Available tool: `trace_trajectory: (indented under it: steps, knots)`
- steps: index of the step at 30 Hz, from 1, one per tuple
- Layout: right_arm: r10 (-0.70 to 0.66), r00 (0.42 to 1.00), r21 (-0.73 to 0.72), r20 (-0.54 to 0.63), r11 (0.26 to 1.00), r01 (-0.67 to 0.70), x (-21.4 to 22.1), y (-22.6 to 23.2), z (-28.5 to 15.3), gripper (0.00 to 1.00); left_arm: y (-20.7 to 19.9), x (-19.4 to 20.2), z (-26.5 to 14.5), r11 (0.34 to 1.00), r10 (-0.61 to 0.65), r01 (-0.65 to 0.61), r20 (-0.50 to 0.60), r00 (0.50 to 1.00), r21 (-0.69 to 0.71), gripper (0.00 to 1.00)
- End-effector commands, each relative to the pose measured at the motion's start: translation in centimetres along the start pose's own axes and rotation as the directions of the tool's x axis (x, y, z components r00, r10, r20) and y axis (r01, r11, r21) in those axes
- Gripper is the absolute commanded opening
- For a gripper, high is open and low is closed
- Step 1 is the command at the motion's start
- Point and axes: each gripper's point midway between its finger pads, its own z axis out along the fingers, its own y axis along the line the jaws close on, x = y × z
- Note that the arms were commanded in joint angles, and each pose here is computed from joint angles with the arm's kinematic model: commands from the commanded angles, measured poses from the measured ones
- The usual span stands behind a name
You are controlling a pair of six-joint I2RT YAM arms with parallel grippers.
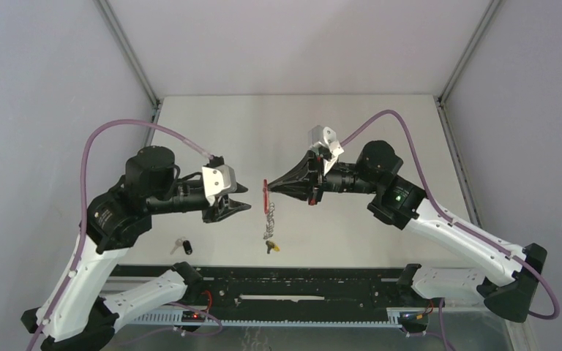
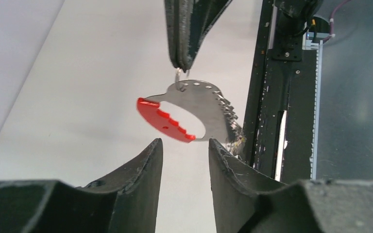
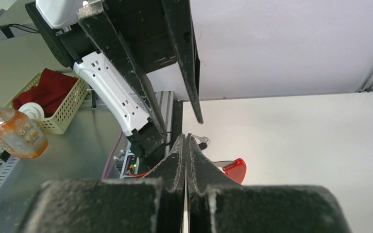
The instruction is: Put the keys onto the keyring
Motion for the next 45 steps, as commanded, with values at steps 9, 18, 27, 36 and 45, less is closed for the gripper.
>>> trace_trajectory:
  steps: [9, 18, 27, 36, 45]
  knots:
    - [0.038, 0.994, -0.099, 0.103, 0.995, -0.028, -1.3, 1.9, -0.7, 0.00, -0.8, 0.0, 0.3, 0.999, -0.012, 0.010, 0.036, 0.999, 0.044, 0.45]
    - [0.050, 0.995, -0.176, 0.085, 0.984, -0.035, -0.6, 2.8, -0.2, 0.00, -1.4, -1.8, 1.0, 0.992, -0.042, 0.032, 0.085, 0.995, 0.125, 0.44]
    - [0.049, 0.996, -0.246, 0.068, 0.969, -0.031, -0.4, 4.2, 0.1, 0.00, -2.5, -2.6, 0.8, 0.981, -0.033, 0.010, 0.111, 0.993, 0.195, 0.35]
    - [0.039, 0.999, -0.242, 0.000, 0.970, -0.038, 0.7, 4.3, 0.8, 0.00, -3.6, -3.6, 0.4, 0.967, -0.045, 0.009, 0.134, 0.990, 0.256, 0.34]
    - [0.014, 1.000, -0.261, -0.021, 0.965, -0.019, 0.3, 5.2, 1.3, 0.00, -3.7, -1.4, 0.6, 0.968, -0.028, 0.007, 0.081, 0.996, 0.250, 0.27]
